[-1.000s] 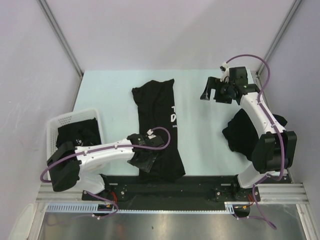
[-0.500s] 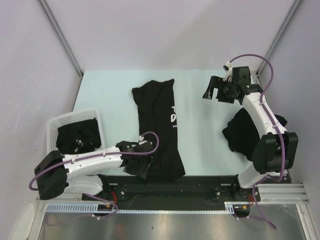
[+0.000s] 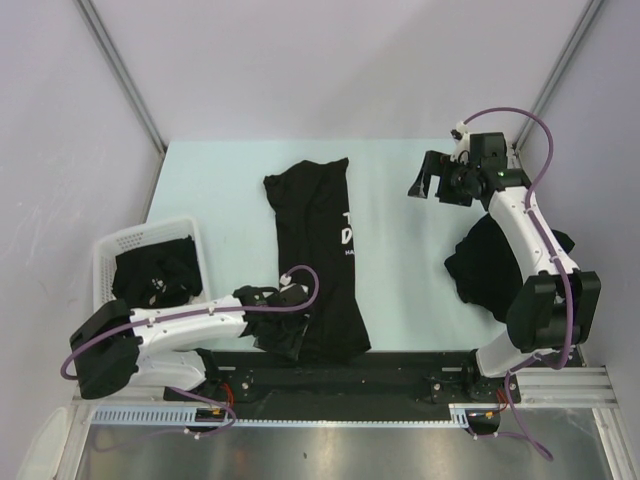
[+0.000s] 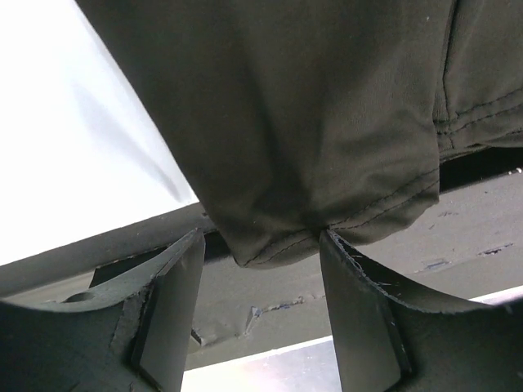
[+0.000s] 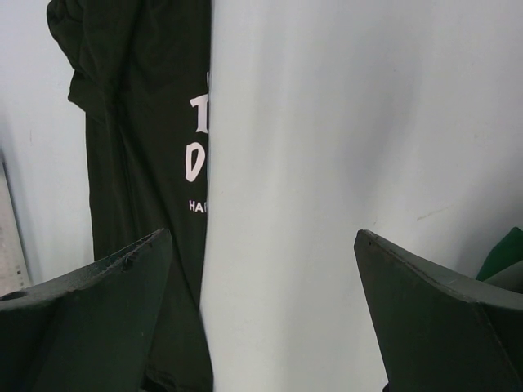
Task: Fold and stack the t-shirts
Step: Fold the tshirt
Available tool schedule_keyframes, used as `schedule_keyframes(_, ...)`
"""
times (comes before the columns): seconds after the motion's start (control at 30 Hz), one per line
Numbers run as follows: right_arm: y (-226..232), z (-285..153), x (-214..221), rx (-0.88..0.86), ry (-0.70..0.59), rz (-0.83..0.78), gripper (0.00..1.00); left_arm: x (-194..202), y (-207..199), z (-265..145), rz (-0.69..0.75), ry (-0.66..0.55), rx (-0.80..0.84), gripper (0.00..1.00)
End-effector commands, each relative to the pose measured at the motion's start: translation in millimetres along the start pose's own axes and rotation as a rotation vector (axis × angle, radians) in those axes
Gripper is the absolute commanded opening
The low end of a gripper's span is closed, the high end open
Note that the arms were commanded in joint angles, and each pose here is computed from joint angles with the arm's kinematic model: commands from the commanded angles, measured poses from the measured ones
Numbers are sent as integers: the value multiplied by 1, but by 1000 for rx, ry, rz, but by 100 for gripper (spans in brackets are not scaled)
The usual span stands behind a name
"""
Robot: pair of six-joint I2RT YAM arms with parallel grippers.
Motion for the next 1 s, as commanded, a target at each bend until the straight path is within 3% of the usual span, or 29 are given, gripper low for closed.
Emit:
schedule_keyframes(0.0, 5, -17, -4, -19, -38, -31, 100, -3, -4, 6, -24, -7, 26, 63)
schedule_keyframes(0.3, 4, -19, -4, -18, -38, -30, 100, -4, -4, 12, -24, -12, 30, 60)
schedule_keyframes(0.43, 5, -19, -2, -13, -28, -33, 100, -2, -5, 19, -14, 19, 23, 46)
schedule_keyframes(0.53, 4, -20, 0, -3, -21, -42, 100, -2, -5, 23, -8, 36, 13, 26)
schedule_keyframes(0.6, 4, -21, 1, 2, -19, -44, 100, -3, -5, 24, -3, 43, 6, 21)
schedule_keyframes(0.73, 4, -23, 2, 11, -18, -45, 100, -4, -4, 25, 10, 51, -8, 0)
schedule_keyframes(0.97, 7, -24, 5, 7, -9, -57, 100, -23, -9, 12, 55, 6, -25, 0)
Point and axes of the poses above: each gripper's point midway between its finger pads, its own z axis out along the fingers, its own y axis along the line the jaws close on, x = y × z, the point moved 9 cm from there along -z, back along the fingers, and after that the axes turned 14 degrees about z, right-handed, at the moved point
